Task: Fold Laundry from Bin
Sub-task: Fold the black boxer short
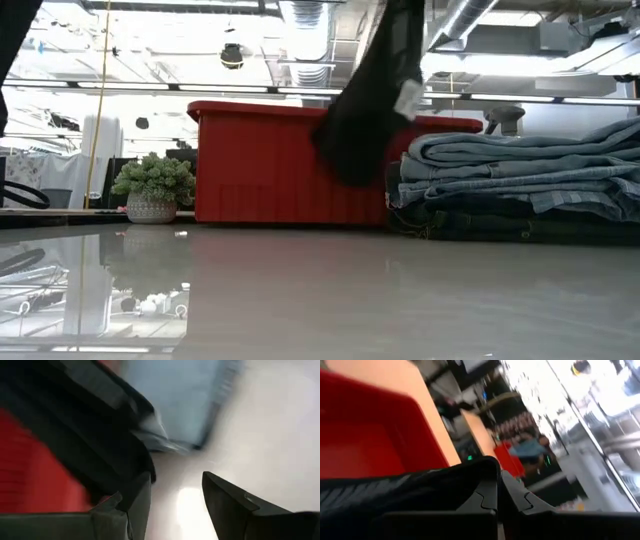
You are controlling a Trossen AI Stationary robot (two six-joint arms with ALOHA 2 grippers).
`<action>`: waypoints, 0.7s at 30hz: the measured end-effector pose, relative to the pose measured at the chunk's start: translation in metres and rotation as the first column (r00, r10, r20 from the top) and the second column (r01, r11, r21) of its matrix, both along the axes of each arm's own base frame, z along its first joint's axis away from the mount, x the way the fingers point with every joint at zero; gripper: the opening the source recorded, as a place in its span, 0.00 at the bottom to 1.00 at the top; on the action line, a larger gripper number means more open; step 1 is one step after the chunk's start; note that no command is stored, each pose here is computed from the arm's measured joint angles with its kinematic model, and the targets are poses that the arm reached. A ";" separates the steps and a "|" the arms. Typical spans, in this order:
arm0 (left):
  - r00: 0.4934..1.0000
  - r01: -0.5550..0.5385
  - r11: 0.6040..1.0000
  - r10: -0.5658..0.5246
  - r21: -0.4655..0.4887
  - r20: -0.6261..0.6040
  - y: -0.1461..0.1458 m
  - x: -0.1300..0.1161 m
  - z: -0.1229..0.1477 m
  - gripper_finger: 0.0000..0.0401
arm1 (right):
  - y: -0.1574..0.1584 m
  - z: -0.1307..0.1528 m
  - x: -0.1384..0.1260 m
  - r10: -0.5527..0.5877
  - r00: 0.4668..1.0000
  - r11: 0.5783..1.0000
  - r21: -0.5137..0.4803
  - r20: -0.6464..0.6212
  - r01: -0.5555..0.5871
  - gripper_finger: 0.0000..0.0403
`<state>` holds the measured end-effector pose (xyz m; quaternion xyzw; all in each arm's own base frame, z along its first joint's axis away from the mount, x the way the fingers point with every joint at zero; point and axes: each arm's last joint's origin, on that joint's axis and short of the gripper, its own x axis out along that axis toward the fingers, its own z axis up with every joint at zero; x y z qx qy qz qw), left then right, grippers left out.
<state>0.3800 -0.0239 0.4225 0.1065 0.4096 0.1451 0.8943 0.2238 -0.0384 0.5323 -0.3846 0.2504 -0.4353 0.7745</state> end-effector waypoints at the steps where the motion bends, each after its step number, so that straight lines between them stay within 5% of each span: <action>1: 1.000 -0.019 0.998 0.018 0.054 0.016 -0.002 0.001 0.002 0.42 | -0.001 -0.002 -0.001 -0.014 1.000 1.000 0.007 -0.007 0.014 0.06; 5: 0.997 -0.041 0.990 0.032 0.136 0.068 0.000 0.011 -0.003 0.42 | -0.003 -0.008 -0.002 -0.030 0.999 0.998 0.049 -0.025 0.031 0.06; 12: 0.995 -0.051 0.990 0.039 0.132 0.096 0.015 0.034 -0.037 0.42 | -0.002 -0.011 -0.003 -0.042 0.999 0.994 0.103 0.035 0.038 0.06; 21: 0.916 -0.098 0.955 -0.023 0.279 0.401 0.021 0.073 -0.107 0.42 | -0.006 -0.001 -0.012 -0.061 0.997 0.994 0.095 0.049 0.056 0.06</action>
